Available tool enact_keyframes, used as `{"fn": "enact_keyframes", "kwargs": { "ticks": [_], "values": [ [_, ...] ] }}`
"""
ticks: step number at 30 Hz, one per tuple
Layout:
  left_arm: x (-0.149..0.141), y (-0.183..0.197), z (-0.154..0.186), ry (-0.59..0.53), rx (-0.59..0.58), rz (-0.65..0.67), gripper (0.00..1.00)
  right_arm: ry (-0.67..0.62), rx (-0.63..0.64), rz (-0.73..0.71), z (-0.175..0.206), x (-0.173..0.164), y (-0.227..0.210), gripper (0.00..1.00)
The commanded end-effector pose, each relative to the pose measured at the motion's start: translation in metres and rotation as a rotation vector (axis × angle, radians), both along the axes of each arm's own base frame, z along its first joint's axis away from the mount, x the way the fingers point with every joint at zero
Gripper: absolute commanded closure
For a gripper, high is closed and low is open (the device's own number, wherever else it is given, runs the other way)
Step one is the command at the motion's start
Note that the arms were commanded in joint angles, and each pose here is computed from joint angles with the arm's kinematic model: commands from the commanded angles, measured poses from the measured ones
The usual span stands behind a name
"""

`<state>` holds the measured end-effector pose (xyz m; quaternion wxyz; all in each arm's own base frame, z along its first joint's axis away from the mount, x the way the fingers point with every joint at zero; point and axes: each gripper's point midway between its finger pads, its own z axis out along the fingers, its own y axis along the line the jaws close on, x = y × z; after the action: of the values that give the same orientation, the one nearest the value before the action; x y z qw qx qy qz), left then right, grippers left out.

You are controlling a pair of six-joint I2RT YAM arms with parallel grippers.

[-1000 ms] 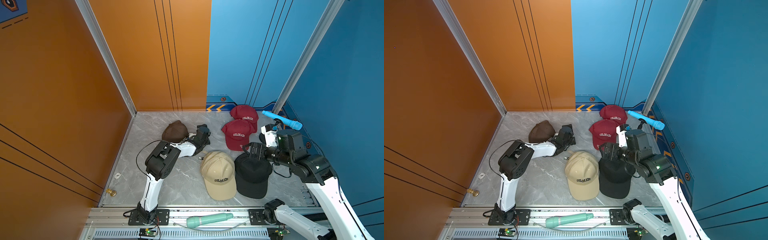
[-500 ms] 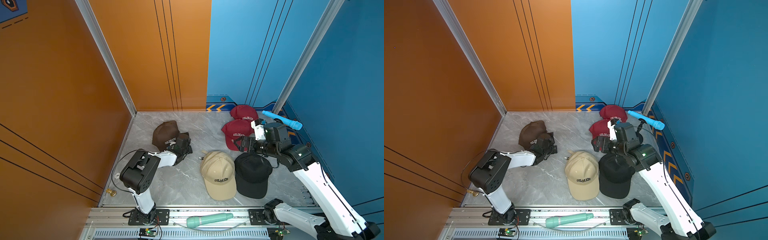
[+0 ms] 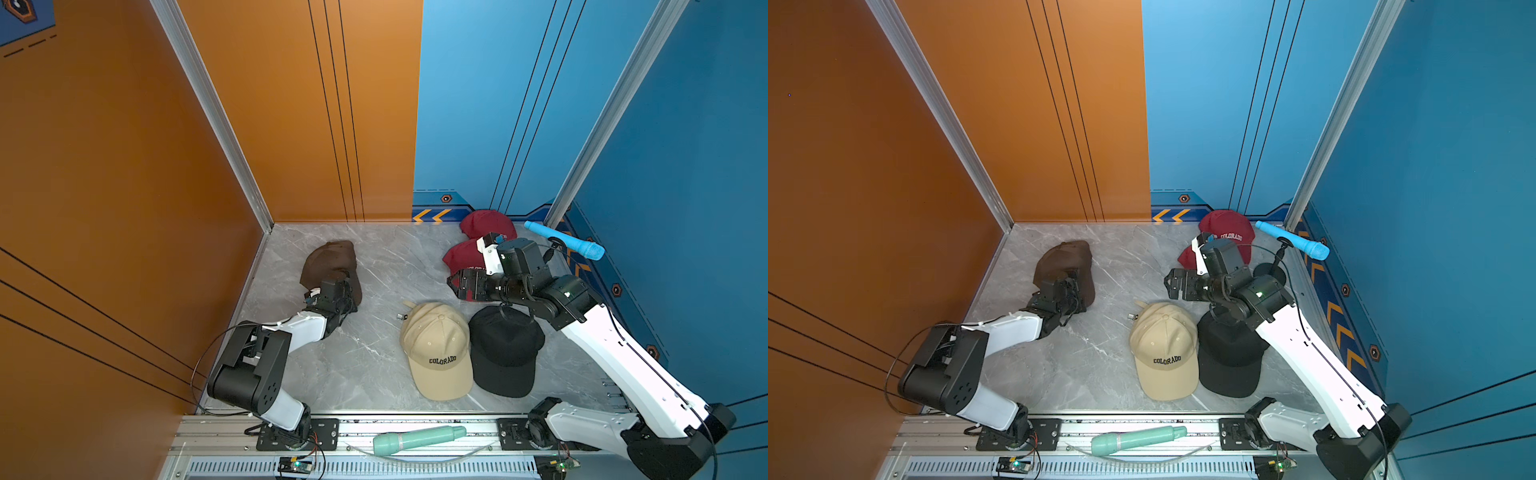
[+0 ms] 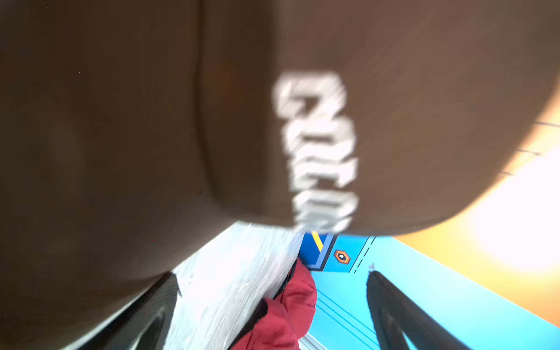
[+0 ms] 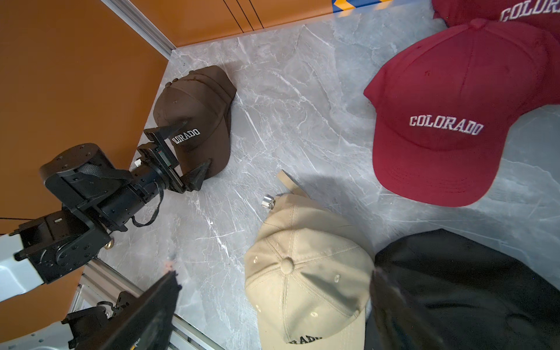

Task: Stack the baseball caps by color
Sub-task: Place the baseball cap on the baseball cap.

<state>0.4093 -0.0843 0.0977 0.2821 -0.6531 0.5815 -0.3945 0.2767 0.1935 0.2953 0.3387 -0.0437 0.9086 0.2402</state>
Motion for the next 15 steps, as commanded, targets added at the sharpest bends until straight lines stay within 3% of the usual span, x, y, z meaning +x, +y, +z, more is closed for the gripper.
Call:
{"fn": "enact_keyframes", "kwargs": {
  "ticks": [1,8,15],
  "values": [
    [-0.008,0.014,0.002,0.039,0.071,-0.029,0.02,-0.045,0.009,-0.037,0.015,0.006,0.001,0.0],
    [-0.019,0.049,0.002,0.075,0.117,0.0,0.02,-0.05,0.0,-0.051,0.016,0.008,-0.001,0.0],
    [-0.021,0.041,0.058,0.016,0.249,-0.076,0.02,-0.047,-0.011,-0.051,0.014,0.008,0.0,0.0]
  ]
}}
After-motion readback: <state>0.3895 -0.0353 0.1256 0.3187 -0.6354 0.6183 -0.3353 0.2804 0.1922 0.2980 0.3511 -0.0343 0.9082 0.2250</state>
